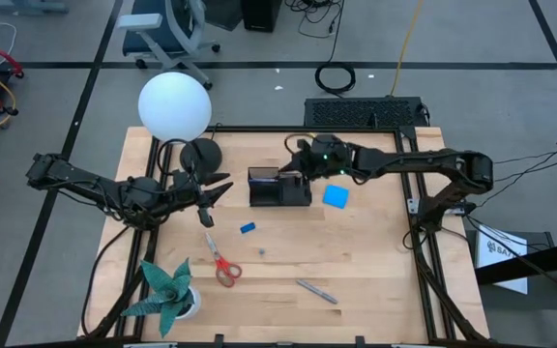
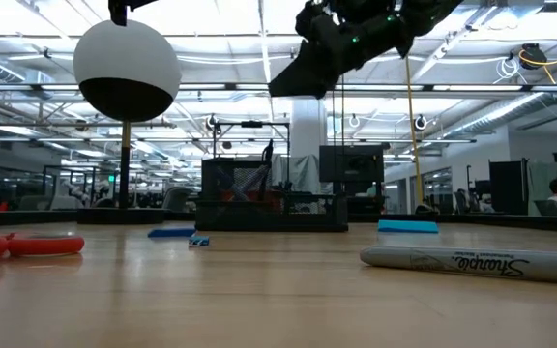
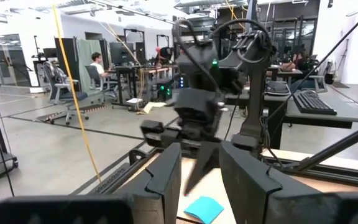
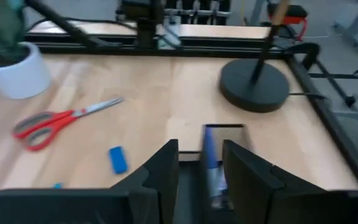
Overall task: Pick and place office supplies into organizer
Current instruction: Put the gray highlighter into the black desk organizer
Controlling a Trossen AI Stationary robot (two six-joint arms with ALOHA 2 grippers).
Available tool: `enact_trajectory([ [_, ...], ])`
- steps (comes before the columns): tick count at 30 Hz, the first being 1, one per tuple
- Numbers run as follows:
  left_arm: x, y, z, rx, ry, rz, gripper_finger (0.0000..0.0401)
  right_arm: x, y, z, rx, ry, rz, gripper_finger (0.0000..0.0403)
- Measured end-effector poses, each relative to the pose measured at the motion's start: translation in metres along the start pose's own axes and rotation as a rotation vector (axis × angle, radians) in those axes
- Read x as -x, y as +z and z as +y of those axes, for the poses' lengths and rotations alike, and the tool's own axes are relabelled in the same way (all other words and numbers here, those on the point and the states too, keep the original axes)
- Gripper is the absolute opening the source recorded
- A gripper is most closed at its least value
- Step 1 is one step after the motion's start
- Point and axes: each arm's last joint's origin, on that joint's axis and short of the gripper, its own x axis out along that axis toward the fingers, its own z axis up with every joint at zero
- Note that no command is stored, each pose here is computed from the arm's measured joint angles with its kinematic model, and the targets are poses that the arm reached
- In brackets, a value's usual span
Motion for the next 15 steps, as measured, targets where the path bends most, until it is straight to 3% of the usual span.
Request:
enact_trajectory([
  [9,0.0,-0.001,-0.001,-0.001,-0.019,0.004,0.0118,-0.004,-0.019,0.041,0.029,0.109,0.06,0.0114],
  [15,0.0,-0.001,-0.001,0.003,-0.019,0.004,0.0118,-0.005,-0.019,0.063,0.071,0.168,0.063,0.0114],
])
